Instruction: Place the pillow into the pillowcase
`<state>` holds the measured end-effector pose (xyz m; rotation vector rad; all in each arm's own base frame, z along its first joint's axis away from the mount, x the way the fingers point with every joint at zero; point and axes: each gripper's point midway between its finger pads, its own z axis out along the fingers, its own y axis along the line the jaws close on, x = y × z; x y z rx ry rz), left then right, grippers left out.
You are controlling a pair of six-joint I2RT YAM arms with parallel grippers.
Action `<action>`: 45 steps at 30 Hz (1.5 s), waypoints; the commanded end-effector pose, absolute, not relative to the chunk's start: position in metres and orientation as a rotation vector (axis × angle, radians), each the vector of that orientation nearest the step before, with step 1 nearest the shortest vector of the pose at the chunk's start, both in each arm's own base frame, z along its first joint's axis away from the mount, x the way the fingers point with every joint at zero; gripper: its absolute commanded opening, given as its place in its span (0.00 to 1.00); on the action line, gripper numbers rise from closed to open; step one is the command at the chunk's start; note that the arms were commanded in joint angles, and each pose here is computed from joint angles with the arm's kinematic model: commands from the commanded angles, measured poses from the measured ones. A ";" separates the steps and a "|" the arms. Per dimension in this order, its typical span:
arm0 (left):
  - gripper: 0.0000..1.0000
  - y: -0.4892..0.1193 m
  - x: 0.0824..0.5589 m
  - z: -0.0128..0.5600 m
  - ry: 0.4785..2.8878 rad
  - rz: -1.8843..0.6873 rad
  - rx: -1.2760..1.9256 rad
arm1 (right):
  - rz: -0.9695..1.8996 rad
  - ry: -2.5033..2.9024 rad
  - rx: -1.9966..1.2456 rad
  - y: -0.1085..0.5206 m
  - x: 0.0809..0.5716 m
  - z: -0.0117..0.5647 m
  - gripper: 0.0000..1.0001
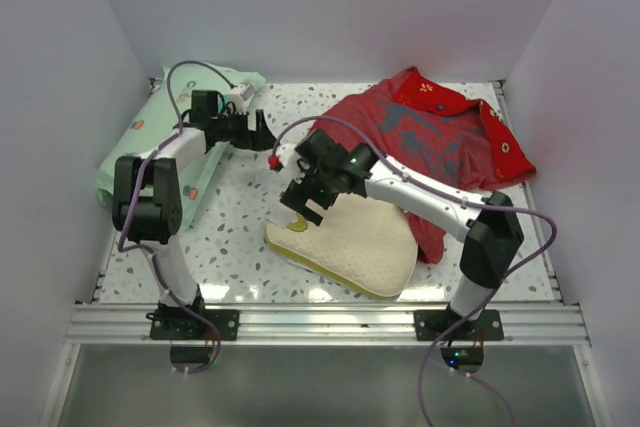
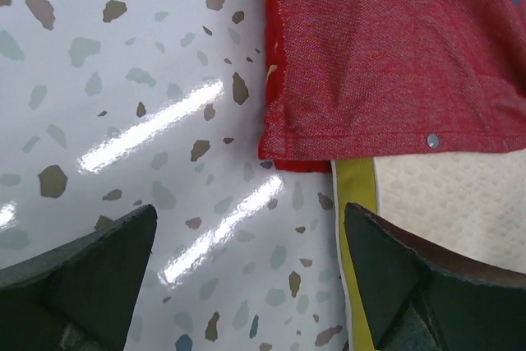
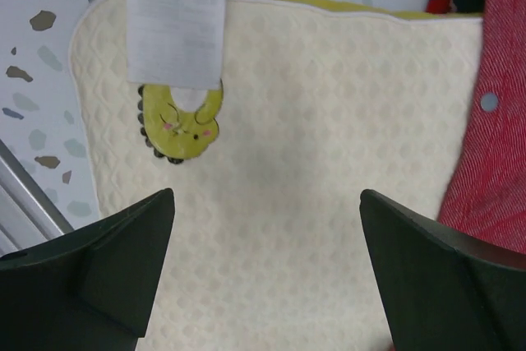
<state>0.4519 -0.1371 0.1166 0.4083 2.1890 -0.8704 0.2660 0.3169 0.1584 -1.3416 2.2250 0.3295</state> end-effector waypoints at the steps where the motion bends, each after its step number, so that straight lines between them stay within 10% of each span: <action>1: 1.00 -0.156 0.472 0.115 2.161 -1.003 0.330 | 0.134 2.102 -1.330 0.333 0.290 0.159 0.99; 13: 1.00 -0.179 0.497 0.096 2.151 -0.974 0.316 | -0.033 2.513 -1.387 0.320 0.273 0.036 0.93; 15: 1.00 -0.188 0.494 0.085 2.170 -0.980 0.330 | 0.035 2.589 -1.393 0.313 0.268 0.023 0.69; 18: 1.00 -0.198 0.494 0.070 2.199 -0.961 0.329 | 0.185 2.612 -1.315 0.316 0.272 0.036 0.02; 25: 0.80 -0.236 0.483 0.048 2.256 -1.062 0.373 | 0.280 2.386 -1.132 0.308 0.296 0.115 0.00; 32: 0.00 -0.237 0.454 0.092 2.198 -1.225 0.405 | -0.046 2.159 -0.875 0.267 0.343 0.158 0.00; 45: 0.00 -0.198 0.408 0.187 2.147 -1.340 0.403 | -0.373 2.033 -0.803 0.224 0.402 0.158 0.00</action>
